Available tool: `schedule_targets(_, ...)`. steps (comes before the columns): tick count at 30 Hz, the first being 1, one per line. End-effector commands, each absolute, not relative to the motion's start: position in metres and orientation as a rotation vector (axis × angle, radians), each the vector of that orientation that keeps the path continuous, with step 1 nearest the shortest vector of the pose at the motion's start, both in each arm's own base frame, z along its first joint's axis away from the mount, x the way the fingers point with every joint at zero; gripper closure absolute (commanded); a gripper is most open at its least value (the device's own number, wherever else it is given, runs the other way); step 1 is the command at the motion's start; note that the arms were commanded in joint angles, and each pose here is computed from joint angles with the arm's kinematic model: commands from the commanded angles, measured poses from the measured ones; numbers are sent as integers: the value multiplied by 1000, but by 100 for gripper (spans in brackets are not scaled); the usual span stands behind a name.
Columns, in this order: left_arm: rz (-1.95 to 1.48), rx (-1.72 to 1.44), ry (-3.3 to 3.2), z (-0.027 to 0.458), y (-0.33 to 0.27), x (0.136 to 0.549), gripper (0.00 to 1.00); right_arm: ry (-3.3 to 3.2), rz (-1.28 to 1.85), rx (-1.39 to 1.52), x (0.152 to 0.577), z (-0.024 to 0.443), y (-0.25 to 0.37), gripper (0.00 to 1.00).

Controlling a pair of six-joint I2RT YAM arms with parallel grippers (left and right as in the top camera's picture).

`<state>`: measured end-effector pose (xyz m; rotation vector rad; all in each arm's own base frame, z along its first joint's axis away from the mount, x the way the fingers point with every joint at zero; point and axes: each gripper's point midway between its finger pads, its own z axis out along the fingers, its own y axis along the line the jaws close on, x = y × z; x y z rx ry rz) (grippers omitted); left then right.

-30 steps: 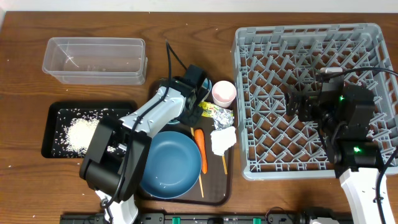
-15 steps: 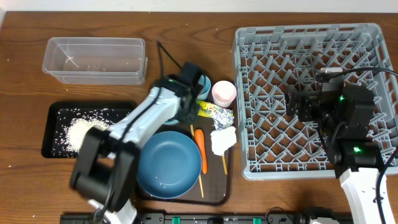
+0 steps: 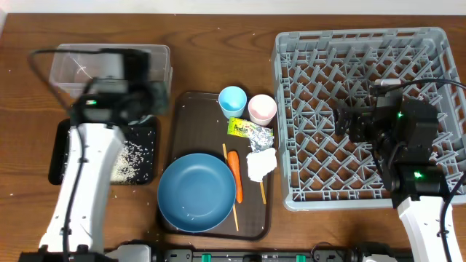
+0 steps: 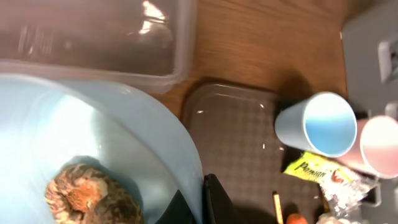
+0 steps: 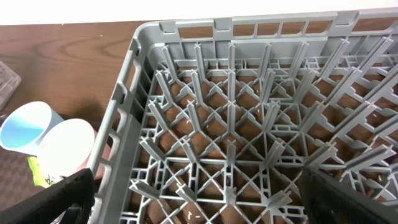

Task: Sort waste into correct bins and load items into the dishwasher rack
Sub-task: 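Tip the small blue dish over the black tray to dump scraps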

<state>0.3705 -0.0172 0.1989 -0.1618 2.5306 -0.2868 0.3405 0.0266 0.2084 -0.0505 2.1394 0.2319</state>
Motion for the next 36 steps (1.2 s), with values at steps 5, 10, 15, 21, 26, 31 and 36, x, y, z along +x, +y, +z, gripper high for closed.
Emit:
schedule_targets(5, -688, -382, 2405, 213, 31, 362, 94, 2135, 225, -70, 342, 213, 28, 1)
schedule_targets(10, -883, -457, 2237, 235, 68, 351, 94, 2133, 225, -70, 342, 214, 28, 1)
schedule_targets(15, -1061, -476, 2034, 267, 95, 335, 94, 2134, 225, -70, 342, 214, 29, 1)
schedule_targets(21, -1222, -456, 1836, 287, 123, 321, 94, 2133, 226, -70, 342, 214, 29, 1)
schedule_targets(26, -1270, -540, 1838, 254, 139, 326, 94, 2134, 225, -70, 342, 214, 29, 1)
schedule_targets(31, -1339, -616, 1849, 209, 147, 330, 94, 2133, 225, -70, 342, 214, 29, 1)
schedule_targets(36, -1502, -665, 1746, 186, 154, 335, 94, 2132, 225, -70, 342, 214, 29, 1)
